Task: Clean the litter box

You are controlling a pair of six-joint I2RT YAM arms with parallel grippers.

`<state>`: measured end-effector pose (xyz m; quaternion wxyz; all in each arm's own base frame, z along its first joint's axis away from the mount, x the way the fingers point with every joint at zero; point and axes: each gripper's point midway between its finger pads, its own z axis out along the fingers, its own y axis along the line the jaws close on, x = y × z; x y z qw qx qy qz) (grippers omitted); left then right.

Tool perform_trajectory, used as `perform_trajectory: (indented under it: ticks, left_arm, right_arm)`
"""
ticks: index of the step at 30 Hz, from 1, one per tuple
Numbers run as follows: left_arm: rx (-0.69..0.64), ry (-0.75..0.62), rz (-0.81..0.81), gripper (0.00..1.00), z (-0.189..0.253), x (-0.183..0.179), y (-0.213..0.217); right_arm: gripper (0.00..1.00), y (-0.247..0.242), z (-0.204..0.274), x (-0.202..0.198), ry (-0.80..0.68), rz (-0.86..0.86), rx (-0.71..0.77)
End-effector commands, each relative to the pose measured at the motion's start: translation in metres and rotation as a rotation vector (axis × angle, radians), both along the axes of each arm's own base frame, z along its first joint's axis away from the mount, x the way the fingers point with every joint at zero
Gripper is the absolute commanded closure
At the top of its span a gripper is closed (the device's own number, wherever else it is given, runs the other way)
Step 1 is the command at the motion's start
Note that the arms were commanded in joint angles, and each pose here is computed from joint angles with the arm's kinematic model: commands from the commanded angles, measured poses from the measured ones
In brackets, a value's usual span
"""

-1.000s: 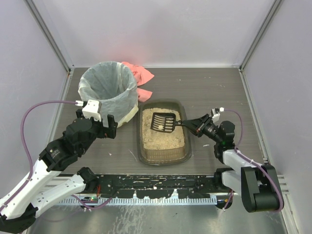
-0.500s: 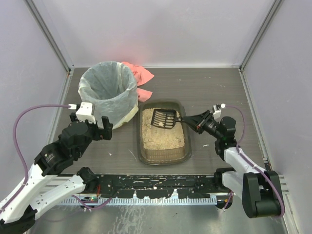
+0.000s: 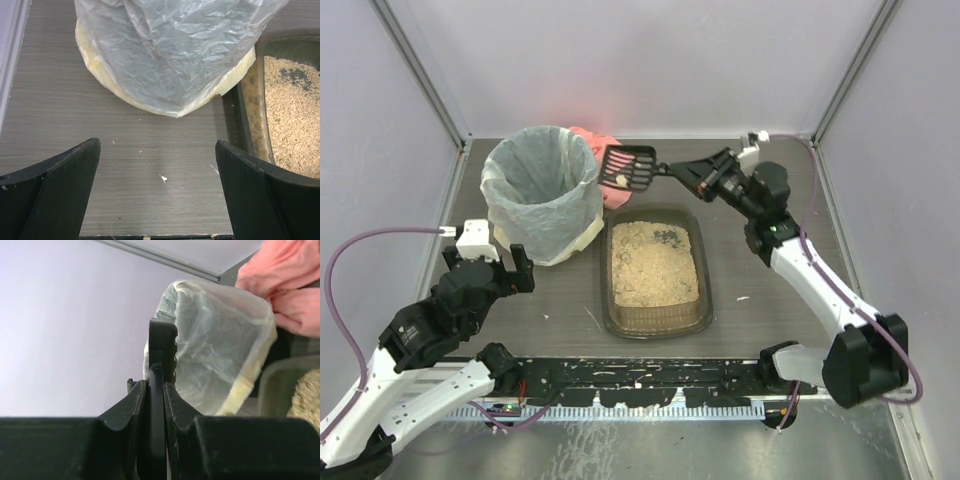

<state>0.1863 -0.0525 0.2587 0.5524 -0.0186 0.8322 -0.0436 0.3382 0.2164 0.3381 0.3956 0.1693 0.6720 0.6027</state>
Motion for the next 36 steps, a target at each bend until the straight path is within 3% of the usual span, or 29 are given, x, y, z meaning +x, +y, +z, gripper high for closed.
perform_trajectory:
  ticks: [1, 9, 16, 28, 36]
  left_arm:
    - [-0.013, -0.016, 0.073, 0.0, 0.002, -0.004, 0.016]
    - [-0.024, -0.032, 0.1, 0.01, 0.003, -0.007, 0.024]
    - [-0.023, -0.036, 0.109, 0.02, 0.004, -0.008, 0.026]
    - [-0.021, -0.036, 0.115, 0.02, 0.004, -0.008, 0.027]
    - [-0.022, -0.035, 0.113, 0.02, 0.004, -0.007, 0.026]
  right_arm:
    - [0.99, 0.038, 0.057, 0.027, -0.146, -0.013, -0.065]
    - [1.0, 0.122, 0.078, 0.072, -0.325, 0.074, -0.241]
    - [1.0, 0.174, 0.08, 0.083, -0.626, 0.155, -0.497]
    - [0.99, 0.222, 0.085, 0.042, -1.153, 0.178, -0.894]
    - [0.99, 0.215, 0.11, 0.018, -1.265, 0.091, -0.95]
